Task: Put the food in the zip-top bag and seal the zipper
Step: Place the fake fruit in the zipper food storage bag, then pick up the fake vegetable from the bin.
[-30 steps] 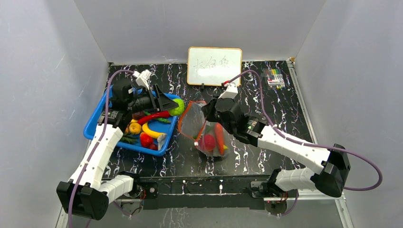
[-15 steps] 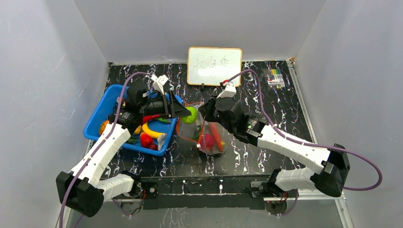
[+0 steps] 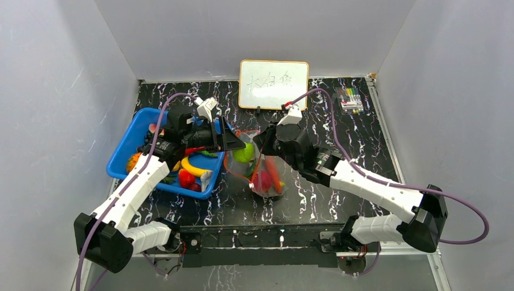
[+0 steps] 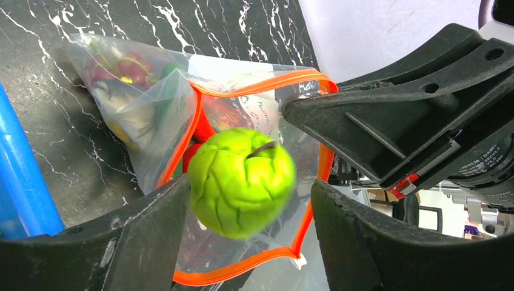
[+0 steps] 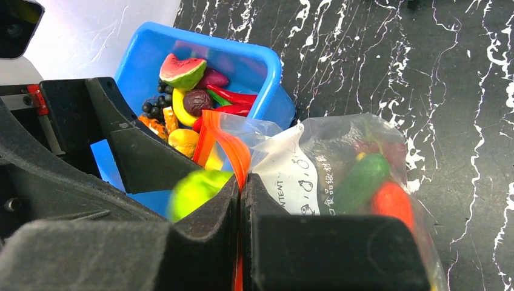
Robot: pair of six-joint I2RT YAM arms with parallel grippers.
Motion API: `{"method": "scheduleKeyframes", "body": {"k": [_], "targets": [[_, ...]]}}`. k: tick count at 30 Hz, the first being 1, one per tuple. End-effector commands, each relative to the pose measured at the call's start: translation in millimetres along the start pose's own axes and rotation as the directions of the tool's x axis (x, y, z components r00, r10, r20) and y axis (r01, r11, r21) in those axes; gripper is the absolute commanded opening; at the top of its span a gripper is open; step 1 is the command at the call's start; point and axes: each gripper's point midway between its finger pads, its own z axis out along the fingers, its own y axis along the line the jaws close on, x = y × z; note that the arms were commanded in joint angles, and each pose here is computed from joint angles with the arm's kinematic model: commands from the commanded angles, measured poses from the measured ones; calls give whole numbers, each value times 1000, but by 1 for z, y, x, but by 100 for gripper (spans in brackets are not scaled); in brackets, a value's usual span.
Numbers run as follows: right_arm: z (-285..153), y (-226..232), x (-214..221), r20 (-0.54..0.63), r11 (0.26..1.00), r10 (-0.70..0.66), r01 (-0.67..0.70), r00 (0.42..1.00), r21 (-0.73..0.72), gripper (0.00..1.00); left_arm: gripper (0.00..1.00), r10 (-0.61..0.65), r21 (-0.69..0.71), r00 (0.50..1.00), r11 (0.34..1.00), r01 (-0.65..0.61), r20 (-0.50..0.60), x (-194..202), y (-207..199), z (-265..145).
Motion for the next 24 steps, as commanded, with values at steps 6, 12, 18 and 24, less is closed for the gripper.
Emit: {"method": "scheduleKeyframes", "body": {"k": [6, 12, 18, 24], "targets": [[-17, 30, -41, 108, 993, 73, -61, 991, -105, 0, 76, 39, -2, 999, 999, -39, 19, -5, -8, -7], [-20, 26, -40, 108, 994, 65, -54, 992, -97, 0, 76, 63, -39, 997, 997, -61, 51, -12, -11, -15], [-24, 18, -39, 115, 996, 49, -40, 992, -76, 0, 77, 100, -122, 989, 989, -86, 113, -23, -10, -31], [-28, 11, -37, 117, 998, 30, -23, 993, -63, 0, 93, 131, -306, 973, 949, -68, 190, -36, 16, -47]]}}
